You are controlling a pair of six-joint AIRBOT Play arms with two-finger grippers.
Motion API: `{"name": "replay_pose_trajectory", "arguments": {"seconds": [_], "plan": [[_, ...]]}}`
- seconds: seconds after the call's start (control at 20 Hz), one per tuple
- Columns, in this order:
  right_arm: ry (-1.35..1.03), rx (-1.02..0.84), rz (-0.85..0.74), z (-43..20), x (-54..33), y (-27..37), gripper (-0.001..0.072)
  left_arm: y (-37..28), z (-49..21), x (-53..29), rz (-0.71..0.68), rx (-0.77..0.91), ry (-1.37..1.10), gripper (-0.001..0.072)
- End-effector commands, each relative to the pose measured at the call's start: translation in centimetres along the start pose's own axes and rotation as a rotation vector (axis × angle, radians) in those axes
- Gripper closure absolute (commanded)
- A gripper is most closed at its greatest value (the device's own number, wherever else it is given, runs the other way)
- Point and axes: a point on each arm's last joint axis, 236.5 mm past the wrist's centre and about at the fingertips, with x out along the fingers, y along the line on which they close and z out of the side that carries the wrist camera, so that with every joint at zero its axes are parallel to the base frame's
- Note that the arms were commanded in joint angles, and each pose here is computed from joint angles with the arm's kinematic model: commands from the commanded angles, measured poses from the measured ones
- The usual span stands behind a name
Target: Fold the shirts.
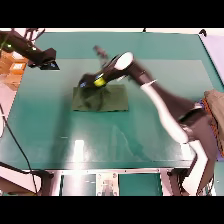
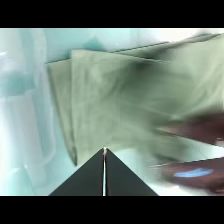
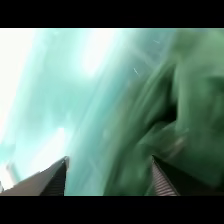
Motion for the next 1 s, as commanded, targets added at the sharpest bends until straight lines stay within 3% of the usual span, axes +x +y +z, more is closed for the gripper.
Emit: {"name": "replay_pose_trajectory", "arguments": {"seconds": [0.0, 0.1, 0.3, 0.5, 0.65, 0.95], "plan": [[-0.1, 0.004, -0.008, 0.0, 5.7, -0.2, 0.0138, 1.6, -0.1, -1.5, 0.022, -0.03, -0.012, 0.0682], [-0.059, -0.016, -0.05, 2.1, -0.2, -2.2, 0.0171, 1.6, 0.0, -1.5, 0.023, -0.03, -0.017, 0.0682], [-0.06, 0.076, -0.183, 5.5, -15.3, -10.0, 0.0171, 1.6, 0.4, -1.5, 0.024, -0.029, -0.036, 0.0681], [0.03, 0.311, -0.261, 1.8, -23.4, -19.8, 0.0171, 1.6, 0.4, -1.5, 0.023, -0.03, -0.036, 0.0681], [0.1, 0.462, -0.226, -3.2, -21.7, -24.0, 0.0171, 1.6, 0.4, -1.5, 0.023, -0.03, -0.034, 0.0682], [0.097, 0.561, -0.001, -6.6, -11.5, -22.4, 0.0171, 1.6, 0.3, -1.5, 0.023, -0.031, -0.032, 0.0681]]}}
